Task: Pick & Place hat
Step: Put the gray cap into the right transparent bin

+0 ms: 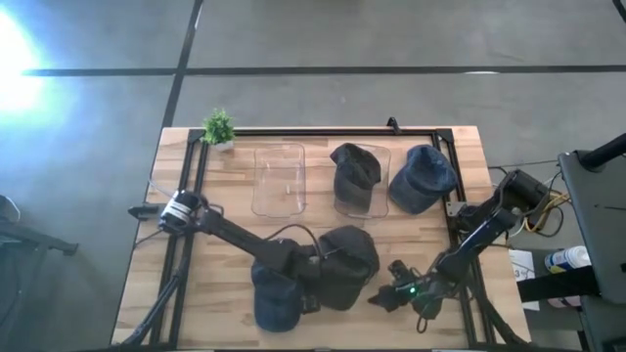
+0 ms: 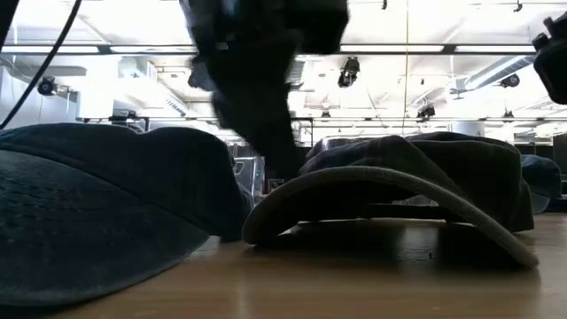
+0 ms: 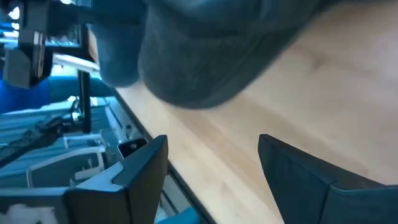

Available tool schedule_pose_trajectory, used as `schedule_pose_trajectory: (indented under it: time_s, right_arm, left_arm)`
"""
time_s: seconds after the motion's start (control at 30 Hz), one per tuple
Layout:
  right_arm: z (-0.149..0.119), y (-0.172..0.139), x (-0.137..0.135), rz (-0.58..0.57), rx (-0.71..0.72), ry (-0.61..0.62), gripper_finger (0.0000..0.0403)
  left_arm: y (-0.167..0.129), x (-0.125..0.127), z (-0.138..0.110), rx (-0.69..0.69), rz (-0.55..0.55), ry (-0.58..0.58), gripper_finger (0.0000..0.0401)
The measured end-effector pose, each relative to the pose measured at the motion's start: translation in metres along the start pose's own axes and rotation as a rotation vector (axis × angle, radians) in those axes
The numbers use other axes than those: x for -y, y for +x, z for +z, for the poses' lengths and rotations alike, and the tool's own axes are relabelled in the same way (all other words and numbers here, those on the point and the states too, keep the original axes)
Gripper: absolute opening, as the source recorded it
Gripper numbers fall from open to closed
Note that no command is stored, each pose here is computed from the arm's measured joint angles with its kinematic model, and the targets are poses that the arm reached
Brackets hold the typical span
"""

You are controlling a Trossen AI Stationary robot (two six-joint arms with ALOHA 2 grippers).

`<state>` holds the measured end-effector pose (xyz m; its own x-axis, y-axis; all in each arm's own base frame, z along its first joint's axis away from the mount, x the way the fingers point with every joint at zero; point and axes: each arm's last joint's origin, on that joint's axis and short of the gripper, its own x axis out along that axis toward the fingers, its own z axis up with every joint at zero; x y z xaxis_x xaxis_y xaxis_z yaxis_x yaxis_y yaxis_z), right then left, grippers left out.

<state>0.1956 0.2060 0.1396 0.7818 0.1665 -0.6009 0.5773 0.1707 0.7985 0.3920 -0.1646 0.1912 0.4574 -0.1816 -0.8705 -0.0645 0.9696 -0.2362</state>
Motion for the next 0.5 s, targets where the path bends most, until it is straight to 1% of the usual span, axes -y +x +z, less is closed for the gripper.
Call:
schedule_pose_trajectory:
  time_s: [0.07,0.13,0.27,0.33,0.43,0.5]
  right_arm:
    - [-0.007,0.008,-0.004,-0.019,-0.039,-0.016,0.0247]
    - [-0.013,0.015,-0.005,-0.039,-0.065,-0.021,0.0247]
    - [-0.025,0.023,-0.005,-0.057,-0.085,0.021,0.0247]
    - [-0.031,0.023,-0.006,-0.054,-0.095,0.053,0.0247]
    - [-0.042,0.020,-0.005,-0.050,-0.098,0.080,0.0247]
    - [-0.050,0.018,-0.005,-0.042,-0.093,0.103,0.0247]
  left_arm:
    - [0.005,0.003,-0.008,-0.021,-0.022,0.006,0.0062]
    - [0.007,0.008,-0.008,0.011,-0.067,0.013,0.0062]
    - [0.010,0.014,0.002,0.159,-0.169,0.019,0.0062]
    - [0.012,0.013,0.010,0.271,-0.213,0.018,0.0062]
    - [0.013,0.006,0.025,0.412,-0.268,-0.010,0.0062]
    - [0.016,-0.001,0.031,0.445,-0.268,-0.026,0.0062]
